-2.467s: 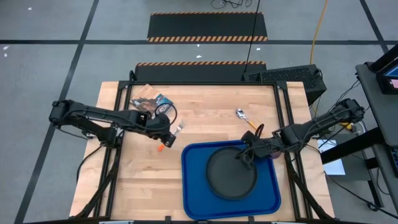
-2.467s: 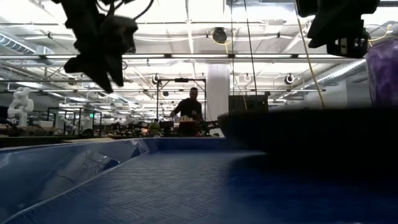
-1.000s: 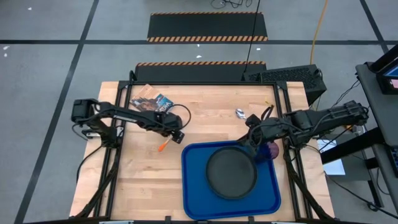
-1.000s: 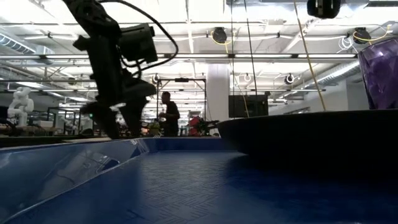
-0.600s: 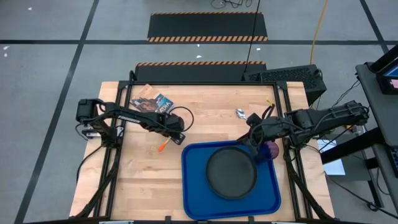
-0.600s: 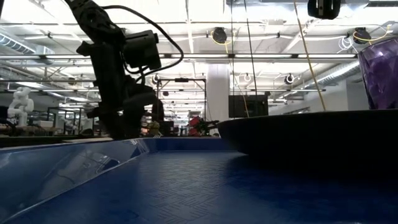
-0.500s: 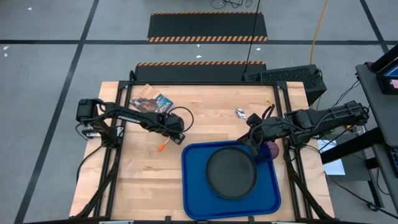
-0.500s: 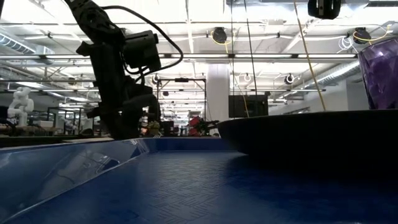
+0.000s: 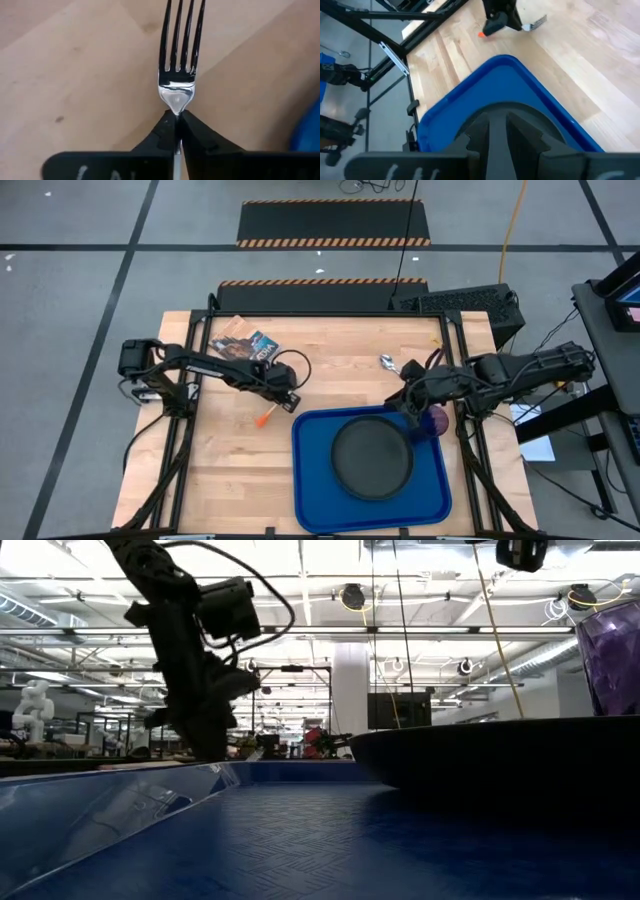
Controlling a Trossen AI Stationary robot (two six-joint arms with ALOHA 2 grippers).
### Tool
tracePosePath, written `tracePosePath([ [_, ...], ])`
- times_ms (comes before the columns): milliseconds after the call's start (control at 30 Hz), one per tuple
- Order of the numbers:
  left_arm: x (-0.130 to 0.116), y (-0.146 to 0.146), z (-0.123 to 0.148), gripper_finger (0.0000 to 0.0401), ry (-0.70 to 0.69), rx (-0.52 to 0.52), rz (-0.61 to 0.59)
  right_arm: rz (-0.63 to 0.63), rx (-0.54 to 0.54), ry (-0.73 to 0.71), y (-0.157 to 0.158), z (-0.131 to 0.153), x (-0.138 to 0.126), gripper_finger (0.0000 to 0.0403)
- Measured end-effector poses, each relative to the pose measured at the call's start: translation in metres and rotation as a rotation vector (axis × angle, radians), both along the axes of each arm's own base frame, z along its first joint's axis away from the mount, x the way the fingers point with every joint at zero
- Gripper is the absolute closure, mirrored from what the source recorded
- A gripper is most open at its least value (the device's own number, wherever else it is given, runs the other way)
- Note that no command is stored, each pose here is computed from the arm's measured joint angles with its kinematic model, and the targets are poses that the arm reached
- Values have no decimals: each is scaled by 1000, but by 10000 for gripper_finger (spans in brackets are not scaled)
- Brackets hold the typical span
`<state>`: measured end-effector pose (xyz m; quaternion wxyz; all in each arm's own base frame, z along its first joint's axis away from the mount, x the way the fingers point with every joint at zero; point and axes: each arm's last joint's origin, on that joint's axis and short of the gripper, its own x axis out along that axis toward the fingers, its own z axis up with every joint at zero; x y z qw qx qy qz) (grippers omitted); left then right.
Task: Pick and place plate/cup/fork/spoon on tray
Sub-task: Put the orange fork to the left side of the black plate on the blue serving tray
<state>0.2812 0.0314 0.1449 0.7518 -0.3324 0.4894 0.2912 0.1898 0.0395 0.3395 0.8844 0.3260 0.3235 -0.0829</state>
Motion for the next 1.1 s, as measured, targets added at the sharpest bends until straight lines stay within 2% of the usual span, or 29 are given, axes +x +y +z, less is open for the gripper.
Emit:
tracePosePath([
  [133,0,-4,19,391,0,-49,10,-22,-26,31,-4,1,-15,346],
  [200,9,-7,38,390,-64,-49,18,-42,-48,52,-7,2,-23,346],
  [300,11,-13,65,391,-52,-35,14,-79,-90,74,-11,2,-36,346],
  [433,20,-23,108,391,-108,-20,32,-120,-140,91,-17,2,-49,346],
  [533,32,-36,136,391,-219,-19,73,-128,-176,87,-20,-2,-55,346],
  [600,33,-47,146,391,-239,-29,99,-135,-206,79,-21,-3,-58,346],
  [667,40,-61,158,391,-324,-60,148,-136,-239,80,-22,-5,-60,346],
  [833,45,-100,158,391,-390,-115,228,-112,-264,82,-23,-9,-63,346],
  [967,51,-133,146,391,-429,-173,300,-102,-268,70,-23,-8,-63,346],
  [1033,56,-147,130,391,-410,-179,321,-102,-269,60,-23,-7,-63,346],
  [1100,64,-160,122,391,-443,-229,352,-97,-276,55,-23,-7,-63,346],
])
